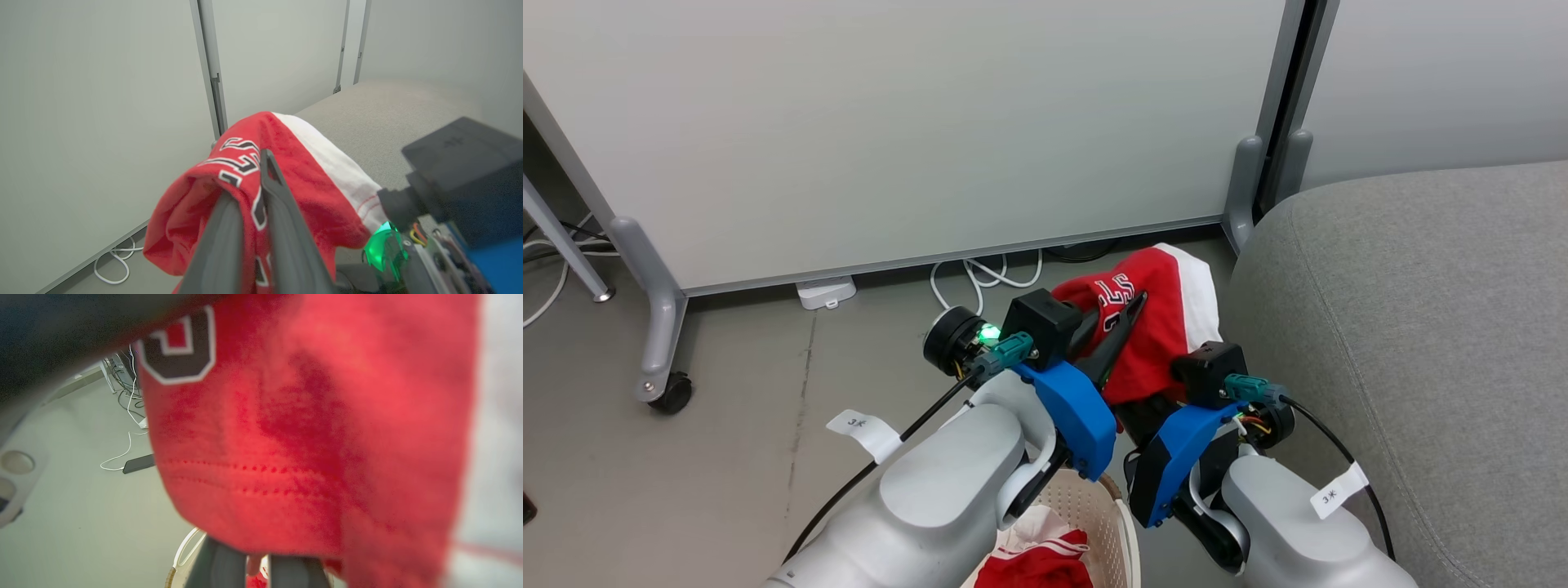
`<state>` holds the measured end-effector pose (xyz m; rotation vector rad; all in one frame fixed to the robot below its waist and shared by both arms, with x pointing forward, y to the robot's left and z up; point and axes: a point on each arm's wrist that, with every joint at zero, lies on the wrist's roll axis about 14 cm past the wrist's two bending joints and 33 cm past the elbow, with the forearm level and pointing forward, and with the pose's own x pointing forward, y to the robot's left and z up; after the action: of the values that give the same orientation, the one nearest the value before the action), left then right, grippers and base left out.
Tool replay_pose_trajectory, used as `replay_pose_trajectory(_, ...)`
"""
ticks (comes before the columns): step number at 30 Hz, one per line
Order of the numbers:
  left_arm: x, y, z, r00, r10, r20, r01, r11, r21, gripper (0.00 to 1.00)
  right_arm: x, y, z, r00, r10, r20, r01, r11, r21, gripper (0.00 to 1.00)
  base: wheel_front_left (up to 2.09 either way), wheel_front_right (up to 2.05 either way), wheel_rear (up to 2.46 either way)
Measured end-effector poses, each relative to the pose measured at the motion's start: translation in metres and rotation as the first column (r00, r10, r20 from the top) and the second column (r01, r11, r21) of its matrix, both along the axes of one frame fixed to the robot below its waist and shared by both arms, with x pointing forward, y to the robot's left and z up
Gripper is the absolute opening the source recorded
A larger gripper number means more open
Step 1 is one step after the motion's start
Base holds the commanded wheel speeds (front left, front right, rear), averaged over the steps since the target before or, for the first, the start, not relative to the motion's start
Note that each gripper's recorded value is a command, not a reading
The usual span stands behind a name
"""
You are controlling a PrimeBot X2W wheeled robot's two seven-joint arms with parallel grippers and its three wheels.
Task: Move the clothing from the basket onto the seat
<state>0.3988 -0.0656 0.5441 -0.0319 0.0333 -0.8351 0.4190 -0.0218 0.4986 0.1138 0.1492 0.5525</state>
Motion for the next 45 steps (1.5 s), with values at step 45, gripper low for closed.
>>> replay_pose_trajectory(45,-0.020,0.138,-0.064,0.913,0.404,-0.055,-0.407,0.912,-0.056,1.00,0.001,-0.083,0.022,0.960,-0.239,0.144,0.243,0.970,-0.014,0.00,0.00,0.00,0.00)
